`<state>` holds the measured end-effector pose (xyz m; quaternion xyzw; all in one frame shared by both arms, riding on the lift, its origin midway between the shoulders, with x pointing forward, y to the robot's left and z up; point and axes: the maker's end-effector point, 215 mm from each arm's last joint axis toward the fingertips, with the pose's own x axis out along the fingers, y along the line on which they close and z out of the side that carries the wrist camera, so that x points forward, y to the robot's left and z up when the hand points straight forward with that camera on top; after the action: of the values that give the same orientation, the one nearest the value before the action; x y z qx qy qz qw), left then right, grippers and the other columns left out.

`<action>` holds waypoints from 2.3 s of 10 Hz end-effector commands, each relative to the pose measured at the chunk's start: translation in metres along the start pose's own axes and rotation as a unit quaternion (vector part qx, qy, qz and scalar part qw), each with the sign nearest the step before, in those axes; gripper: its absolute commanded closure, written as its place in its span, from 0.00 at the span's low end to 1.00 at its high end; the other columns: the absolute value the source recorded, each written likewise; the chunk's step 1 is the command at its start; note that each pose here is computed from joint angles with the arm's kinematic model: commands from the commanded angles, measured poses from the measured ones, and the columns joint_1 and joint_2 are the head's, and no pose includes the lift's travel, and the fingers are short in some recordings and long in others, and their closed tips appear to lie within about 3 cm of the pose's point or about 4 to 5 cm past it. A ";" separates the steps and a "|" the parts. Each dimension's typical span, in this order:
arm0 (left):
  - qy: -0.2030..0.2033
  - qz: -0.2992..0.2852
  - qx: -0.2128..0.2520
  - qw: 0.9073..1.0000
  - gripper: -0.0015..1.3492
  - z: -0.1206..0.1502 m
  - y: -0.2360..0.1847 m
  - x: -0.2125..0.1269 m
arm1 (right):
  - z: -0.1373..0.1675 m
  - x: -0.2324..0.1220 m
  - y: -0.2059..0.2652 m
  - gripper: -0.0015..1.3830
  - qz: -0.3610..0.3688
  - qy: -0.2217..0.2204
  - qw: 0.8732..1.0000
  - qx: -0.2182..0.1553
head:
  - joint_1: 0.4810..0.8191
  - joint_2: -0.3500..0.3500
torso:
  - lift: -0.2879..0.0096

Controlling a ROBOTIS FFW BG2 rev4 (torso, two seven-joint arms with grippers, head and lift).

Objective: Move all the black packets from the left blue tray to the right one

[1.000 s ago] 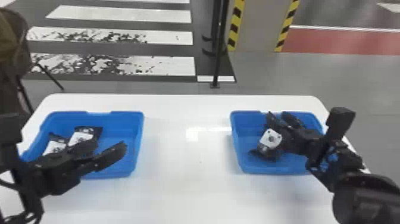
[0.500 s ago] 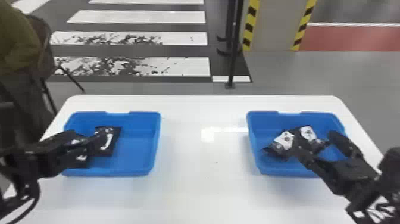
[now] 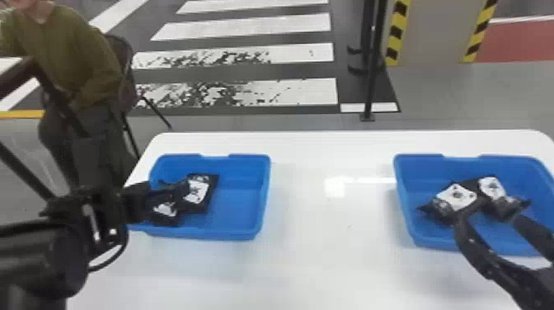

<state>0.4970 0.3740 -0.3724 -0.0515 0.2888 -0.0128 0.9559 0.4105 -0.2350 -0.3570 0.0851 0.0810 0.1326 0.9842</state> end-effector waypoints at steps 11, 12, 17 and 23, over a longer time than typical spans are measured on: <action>0.113 0.000 -0.027 0.993 0.48 -0.044 -0.011 0.099 | -0.025 -0.001 0.024 0.11 0.027 0.022 0.998 0.050 | 0.63 0.75 | 0.50; 0.124 -0.001 -0.029 0.992 0.65 -0.053 -0.012 0.099 | -0.028 -0.002 0.025 0.11 0.027 0.024 0.998 0.058 | 0.63 0.75 | 0.50; 0.060 -0.017 0.005 0.998 0.90 -0.025 -0.020 0.081 | -0.016 -0.001 0.029 0.12 0.036 0.013 0.997 0.061 | 0.63 0.75 | 0.50; -0.031 -0.260 0.039 0.964 0.90 0.006 -0.224 -0.012 | 0.009 0.033 0.082 0.13 0.131 0.014 0.989 0.066 | 0.63 0.59 | 0.50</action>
<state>0.4993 0.1715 -0.3418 -0.0829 0.2385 -0.2501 0.9347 0.4188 -0.1529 -0.3390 0.1574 0.0930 0.2514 0.9505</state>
